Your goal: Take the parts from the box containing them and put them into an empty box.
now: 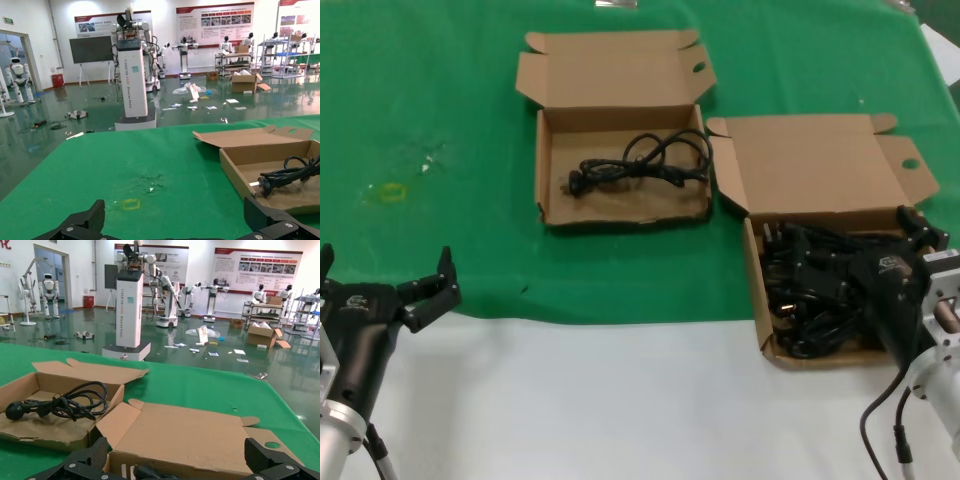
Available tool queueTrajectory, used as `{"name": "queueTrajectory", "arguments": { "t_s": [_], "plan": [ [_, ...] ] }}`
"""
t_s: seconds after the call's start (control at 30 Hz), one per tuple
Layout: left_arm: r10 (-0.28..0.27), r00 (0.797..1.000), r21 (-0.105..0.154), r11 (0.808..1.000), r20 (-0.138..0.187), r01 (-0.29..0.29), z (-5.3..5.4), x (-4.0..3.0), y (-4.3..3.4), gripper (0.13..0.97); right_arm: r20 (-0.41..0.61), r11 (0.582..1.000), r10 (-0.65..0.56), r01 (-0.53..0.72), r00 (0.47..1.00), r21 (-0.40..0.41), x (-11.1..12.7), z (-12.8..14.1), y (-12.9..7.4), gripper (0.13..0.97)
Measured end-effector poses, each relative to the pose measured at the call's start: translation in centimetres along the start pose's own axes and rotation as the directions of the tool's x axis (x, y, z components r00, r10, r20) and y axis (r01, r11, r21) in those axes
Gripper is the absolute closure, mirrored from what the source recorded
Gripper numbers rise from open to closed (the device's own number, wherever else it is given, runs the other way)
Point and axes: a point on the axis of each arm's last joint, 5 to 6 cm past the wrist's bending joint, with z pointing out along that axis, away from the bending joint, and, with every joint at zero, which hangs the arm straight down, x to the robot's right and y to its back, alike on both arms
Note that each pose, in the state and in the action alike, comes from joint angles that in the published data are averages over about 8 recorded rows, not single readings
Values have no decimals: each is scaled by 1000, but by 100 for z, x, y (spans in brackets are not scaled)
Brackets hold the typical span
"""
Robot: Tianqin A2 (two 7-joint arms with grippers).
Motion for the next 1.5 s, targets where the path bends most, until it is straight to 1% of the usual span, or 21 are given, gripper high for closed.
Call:
{"name": "queueTrajectory", "arguments": {
  "t_s": [1.5],
  "plan": [
    [0, 1000, 0, 1000, 0, 0, 0, 0, 0, 132, 0, 1000, 0, 0, 1000, 0, 0, 0, 0, 130]
  ]
}}
